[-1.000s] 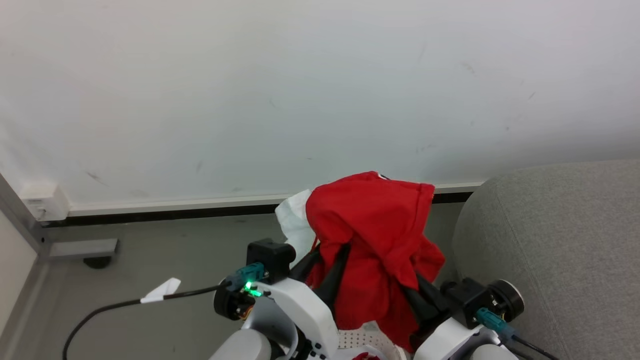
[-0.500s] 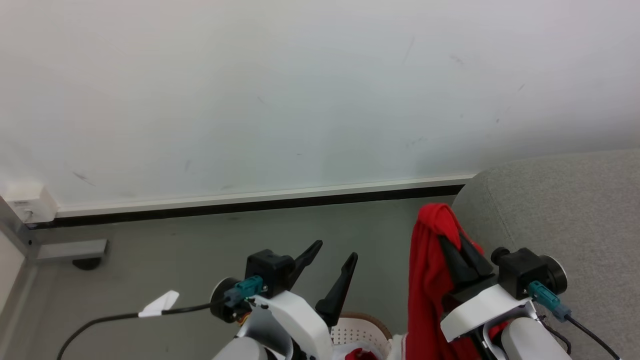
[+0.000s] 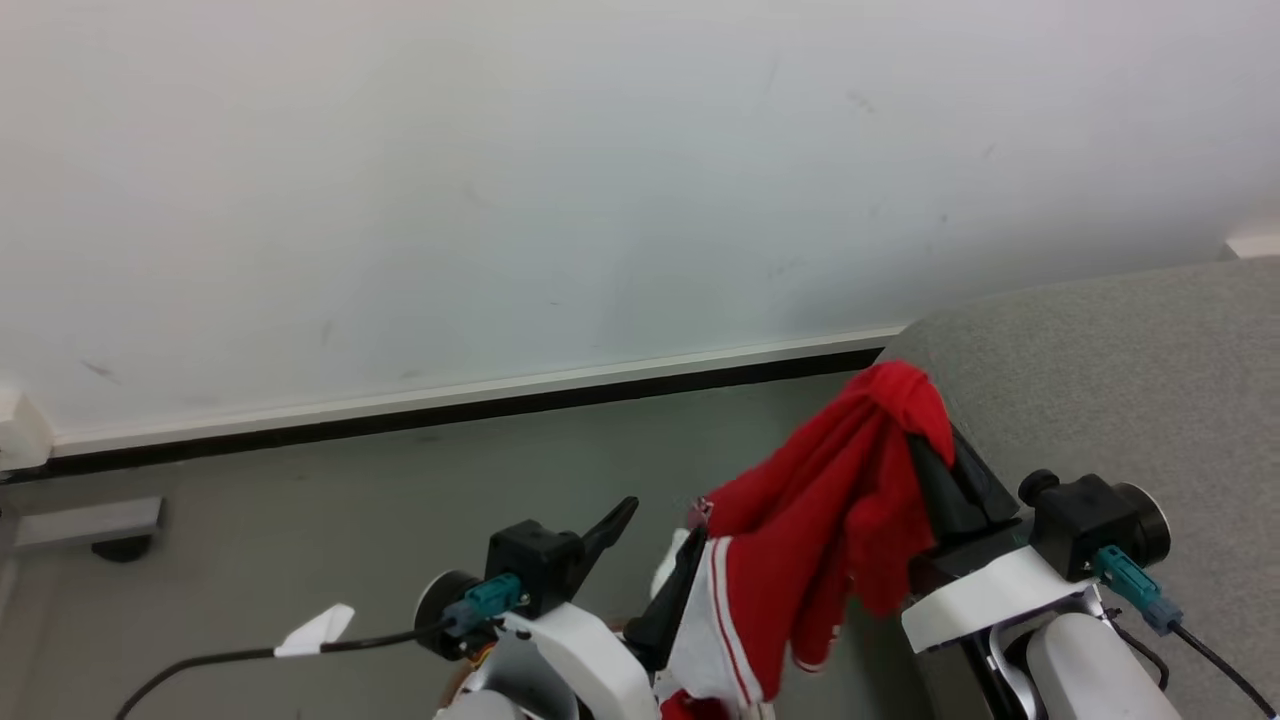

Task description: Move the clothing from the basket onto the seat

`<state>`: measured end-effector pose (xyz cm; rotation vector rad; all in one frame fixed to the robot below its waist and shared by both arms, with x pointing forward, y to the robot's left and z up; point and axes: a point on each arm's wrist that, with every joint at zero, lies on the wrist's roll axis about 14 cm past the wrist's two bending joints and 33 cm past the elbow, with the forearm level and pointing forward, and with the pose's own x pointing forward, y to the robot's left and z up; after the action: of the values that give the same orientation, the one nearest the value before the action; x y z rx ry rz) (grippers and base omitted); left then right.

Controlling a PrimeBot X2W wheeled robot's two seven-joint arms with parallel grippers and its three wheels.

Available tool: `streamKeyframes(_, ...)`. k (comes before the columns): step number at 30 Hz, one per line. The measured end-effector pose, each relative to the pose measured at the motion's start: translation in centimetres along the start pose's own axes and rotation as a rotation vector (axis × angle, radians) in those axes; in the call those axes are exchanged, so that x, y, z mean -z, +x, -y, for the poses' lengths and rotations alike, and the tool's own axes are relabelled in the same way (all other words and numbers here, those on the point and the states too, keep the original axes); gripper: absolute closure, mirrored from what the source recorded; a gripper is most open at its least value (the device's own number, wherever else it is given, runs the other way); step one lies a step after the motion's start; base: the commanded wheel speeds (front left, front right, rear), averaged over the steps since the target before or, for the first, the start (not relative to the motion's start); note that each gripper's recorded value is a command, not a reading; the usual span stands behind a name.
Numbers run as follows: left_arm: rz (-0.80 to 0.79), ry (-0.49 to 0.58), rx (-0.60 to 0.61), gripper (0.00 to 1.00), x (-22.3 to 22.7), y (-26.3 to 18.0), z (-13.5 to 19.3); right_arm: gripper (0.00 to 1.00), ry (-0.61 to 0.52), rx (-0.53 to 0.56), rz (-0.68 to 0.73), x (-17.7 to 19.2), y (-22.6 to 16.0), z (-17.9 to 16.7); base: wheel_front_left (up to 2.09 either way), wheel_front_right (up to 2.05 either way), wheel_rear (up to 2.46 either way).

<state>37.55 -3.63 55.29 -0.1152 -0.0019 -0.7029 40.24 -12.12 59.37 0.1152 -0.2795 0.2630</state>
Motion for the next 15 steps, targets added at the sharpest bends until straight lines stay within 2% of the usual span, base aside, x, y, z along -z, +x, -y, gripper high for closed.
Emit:
streamKeyframes(8,-0.004,-0.006,0.091,0.00,0.4,1.5,2.4,1.00,-0.027,0.058,0.042,-1.8,-1.0,2.1,0.00,0.00,0.00)
streamKeyframes(15,-0.008,-0.020,0.210,0.00,0.8,2.9,6.0,1.00,-0.089,0.138,0.080,-3.7,-2.5,4.9,0.00,0.00,0.00)
